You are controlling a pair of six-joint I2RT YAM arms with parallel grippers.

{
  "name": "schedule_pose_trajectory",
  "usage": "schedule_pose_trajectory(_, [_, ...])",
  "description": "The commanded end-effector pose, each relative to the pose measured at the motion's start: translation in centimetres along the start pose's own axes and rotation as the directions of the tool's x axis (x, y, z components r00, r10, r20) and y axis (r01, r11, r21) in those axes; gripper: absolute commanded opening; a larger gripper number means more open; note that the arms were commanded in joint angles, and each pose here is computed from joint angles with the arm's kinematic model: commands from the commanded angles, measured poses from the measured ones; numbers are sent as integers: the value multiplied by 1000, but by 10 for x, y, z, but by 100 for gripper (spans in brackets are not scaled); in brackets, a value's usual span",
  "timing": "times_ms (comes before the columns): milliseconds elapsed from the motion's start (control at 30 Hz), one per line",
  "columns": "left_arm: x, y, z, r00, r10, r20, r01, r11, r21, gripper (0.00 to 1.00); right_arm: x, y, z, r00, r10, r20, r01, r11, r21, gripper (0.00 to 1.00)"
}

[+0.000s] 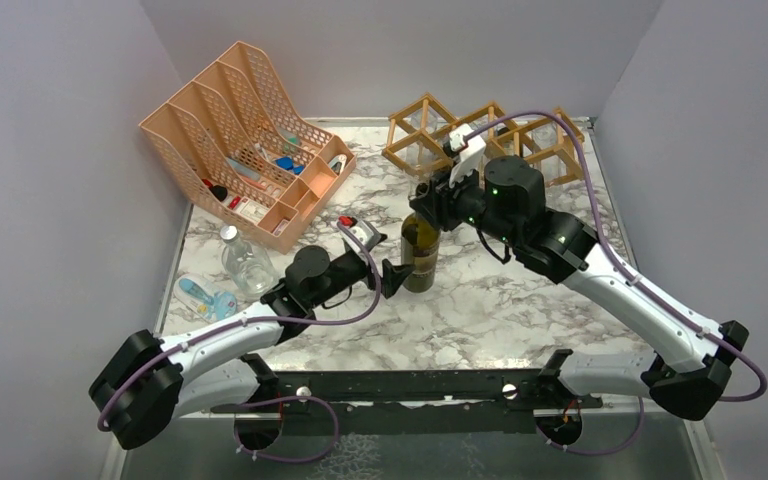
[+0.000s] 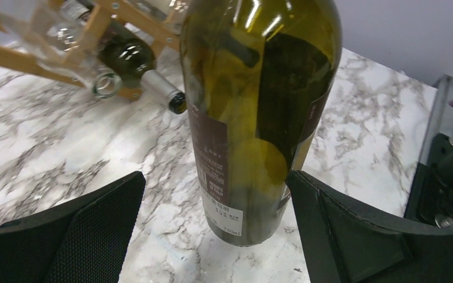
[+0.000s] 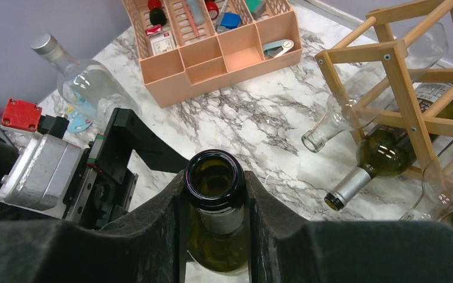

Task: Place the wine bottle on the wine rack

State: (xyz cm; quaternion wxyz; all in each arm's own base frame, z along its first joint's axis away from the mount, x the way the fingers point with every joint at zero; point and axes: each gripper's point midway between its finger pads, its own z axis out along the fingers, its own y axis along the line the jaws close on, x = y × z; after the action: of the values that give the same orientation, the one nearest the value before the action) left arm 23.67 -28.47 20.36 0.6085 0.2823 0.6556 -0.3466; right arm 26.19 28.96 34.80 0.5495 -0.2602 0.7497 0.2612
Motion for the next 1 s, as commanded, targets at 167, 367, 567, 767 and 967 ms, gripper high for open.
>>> schedule_pose_trajectory(167, [-7, -47, 10, 997, 71, 11, -71, 955, 287, 99, -60, 29, -35, 967, 45, 250, -7, 988, -152, 8])
schedule_pose_trajectory(367, [-8, -50, 14, 995, 95, 19, -96, 944, 314, 99, -63, 30, -45, 959, 35, 282, 12, 987, -163, 8])
schedule_pose_trajectory(567, [-20, -43, 22, 993, 103, 65, -117, 955, 273, 99, -64, 36, -55, 953, 60, 297, 2, 978, -206, 8])
schedule_pose_trajectory(767, [-30, -50, 24, 982, 131, 133, -167, 936, 311, 99, -69, 40, -70, 942, 81, 325, -2, 972, -237, 8])
schedule_pose_trajectory(967, [-51, -62, 17, 950, 169, 263, -256, 902, 347, 95, -75, 45, -88, 933, 99, 347, -1, 962, -272, 9])
